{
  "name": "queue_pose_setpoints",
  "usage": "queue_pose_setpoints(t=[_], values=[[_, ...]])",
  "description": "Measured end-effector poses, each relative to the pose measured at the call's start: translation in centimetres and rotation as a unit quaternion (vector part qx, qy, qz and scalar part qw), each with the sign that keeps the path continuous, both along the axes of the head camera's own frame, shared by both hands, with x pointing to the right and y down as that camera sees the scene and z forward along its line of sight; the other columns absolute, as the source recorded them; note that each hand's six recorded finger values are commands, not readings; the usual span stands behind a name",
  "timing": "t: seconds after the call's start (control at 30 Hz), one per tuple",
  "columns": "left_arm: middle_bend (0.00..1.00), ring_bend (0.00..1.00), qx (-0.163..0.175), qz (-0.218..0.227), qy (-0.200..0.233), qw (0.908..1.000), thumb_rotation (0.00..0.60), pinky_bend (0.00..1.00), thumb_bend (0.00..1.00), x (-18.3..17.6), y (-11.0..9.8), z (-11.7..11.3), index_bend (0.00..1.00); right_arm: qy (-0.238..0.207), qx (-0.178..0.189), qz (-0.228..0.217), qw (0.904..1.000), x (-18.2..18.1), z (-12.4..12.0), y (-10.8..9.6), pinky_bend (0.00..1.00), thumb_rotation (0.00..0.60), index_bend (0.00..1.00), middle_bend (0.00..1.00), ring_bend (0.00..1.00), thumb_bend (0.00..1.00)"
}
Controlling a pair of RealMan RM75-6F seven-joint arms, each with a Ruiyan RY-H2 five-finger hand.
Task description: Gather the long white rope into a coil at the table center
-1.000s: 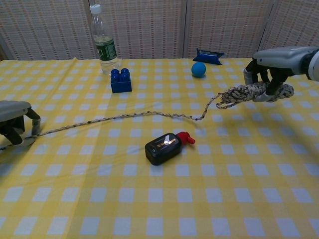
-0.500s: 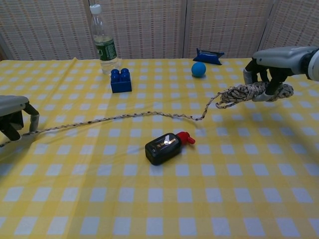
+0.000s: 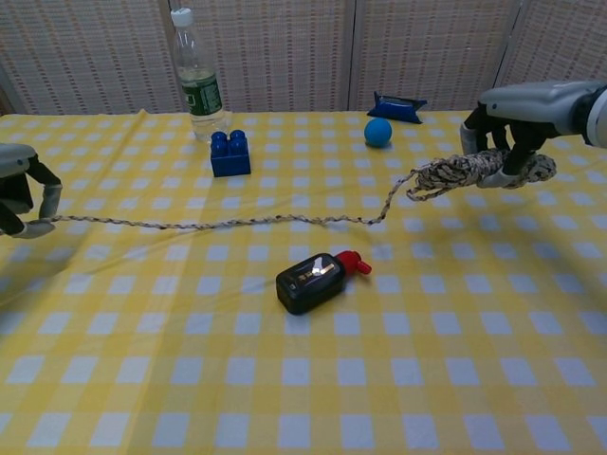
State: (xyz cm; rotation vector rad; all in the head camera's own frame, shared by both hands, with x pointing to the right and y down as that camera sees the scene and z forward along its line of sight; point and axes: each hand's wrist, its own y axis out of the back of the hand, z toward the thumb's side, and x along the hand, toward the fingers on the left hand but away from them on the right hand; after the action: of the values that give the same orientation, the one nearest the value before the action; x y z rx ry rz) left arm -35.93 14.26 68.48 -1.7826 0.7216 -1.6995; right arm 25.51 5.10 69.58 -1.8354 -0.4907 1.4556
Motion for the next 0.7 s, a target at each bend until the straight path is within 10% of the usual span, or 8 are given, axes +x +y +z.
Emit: queue_pose_setpoints(t=[0.7], values=[[1.00,1.00,0.051,-0.027,0.180,0.9820,0.600,1.00,0.37,3.3,-5.4,-9.6,0.78,-0.071,0.033,-0.008,0.9969,-6.3,-1.5,-0.7,0.59,0.600,0.71,0.64,0.55,0.48]])
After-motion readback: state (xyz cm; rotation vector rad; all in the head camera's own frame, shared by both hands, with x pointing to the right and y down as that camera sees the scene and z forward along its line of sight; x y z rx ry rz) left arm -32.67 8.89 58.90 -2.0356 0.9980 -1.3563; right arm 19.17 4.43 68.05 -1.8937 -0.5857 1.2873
